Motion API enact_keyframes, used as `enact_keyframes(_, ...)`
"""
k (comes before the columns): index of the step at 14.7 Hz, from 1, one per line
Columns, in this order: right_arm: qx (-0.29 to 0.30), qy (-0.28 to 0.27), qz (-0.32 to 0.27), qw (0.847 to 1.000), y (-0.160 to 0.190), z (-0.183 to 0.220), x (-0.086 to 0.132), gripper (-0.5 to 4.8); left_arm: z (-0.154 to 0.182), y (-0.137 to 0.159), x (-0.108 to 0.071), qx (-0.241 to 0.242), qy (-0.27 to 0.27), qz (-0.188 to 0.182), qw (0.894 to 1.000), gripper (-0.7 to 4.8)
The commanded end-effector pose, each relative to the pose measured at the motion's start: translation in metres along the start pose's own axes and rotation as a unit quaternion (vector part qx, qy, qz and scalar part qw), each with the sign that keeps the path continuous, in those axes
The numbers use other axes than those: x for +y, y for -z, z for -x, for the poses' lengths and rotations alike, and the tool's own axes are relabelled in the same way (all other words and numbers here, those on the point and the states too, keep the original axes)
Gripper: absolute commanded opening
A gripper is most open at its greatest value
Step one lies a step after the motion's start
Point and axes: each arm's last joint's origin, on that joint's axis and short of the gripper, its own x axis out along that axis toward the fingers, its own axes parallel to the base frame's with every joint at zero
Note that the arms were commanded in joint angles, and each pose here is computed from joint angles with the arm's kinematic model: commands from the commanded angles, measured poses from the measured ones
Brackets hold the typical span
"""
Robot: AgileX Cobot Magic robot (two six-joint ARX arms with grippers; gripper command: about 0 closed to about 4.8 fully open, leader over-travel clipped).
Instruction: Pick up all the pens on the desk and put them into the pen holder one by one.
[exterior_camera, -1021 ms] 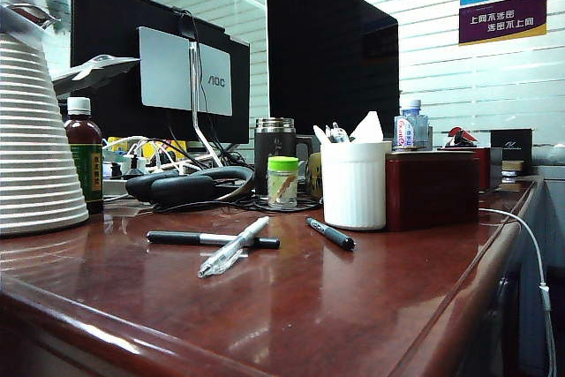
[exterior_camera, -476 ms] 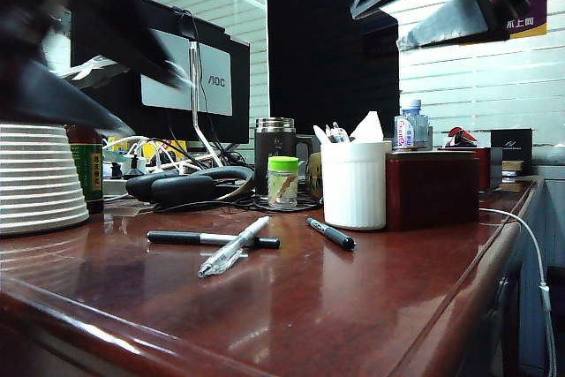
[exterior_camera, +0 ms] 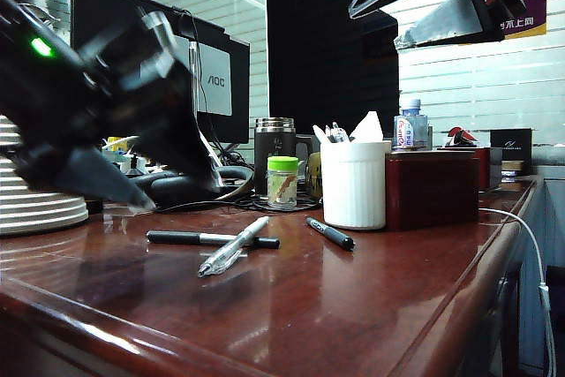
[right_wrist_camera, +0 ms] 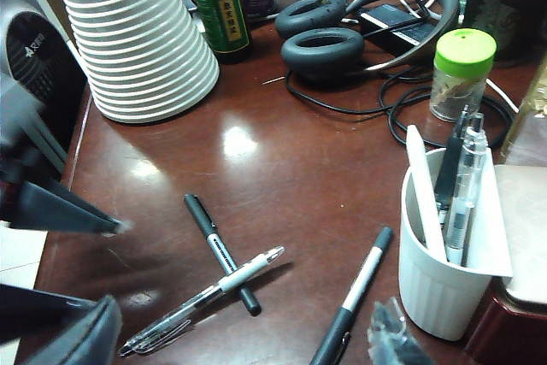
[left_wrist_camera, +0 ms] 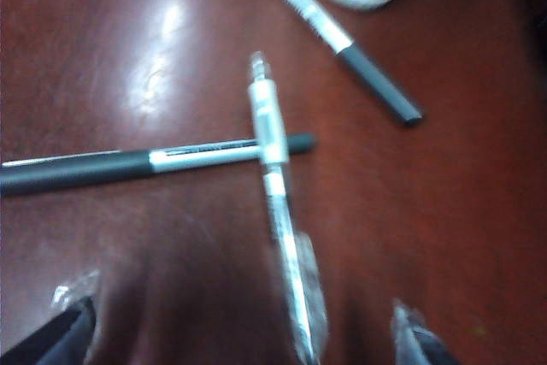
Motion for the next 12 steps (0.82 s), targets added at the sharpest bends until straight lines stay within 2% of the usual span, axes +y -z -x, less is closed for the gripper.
enact_keyframes(1, -0.005, -0.001, 0.002, 1.0, -0.001, -0.004, -0.001, 3.77, -0.018, -0.011, -0.001, 0.008, -0.001, -0.004, 1.0, 4.79)
enact_keyframes(7, -0.003, -0.001, 0.004, 1.0, 0.001, -0.012, -0.005, 3.77, -0.048, -0.029, -0.004, 0.029, 0.024, 0.002, 0.999, 4.79)
enact_keyframes(12, -0.004, -0.001, 0.005, 1.0, 0.001, -0.013, -0.005, 3.77, -0.06, -0.022, -0.01, 0.056, 0.031, 0.012, 0.998, 4.79)
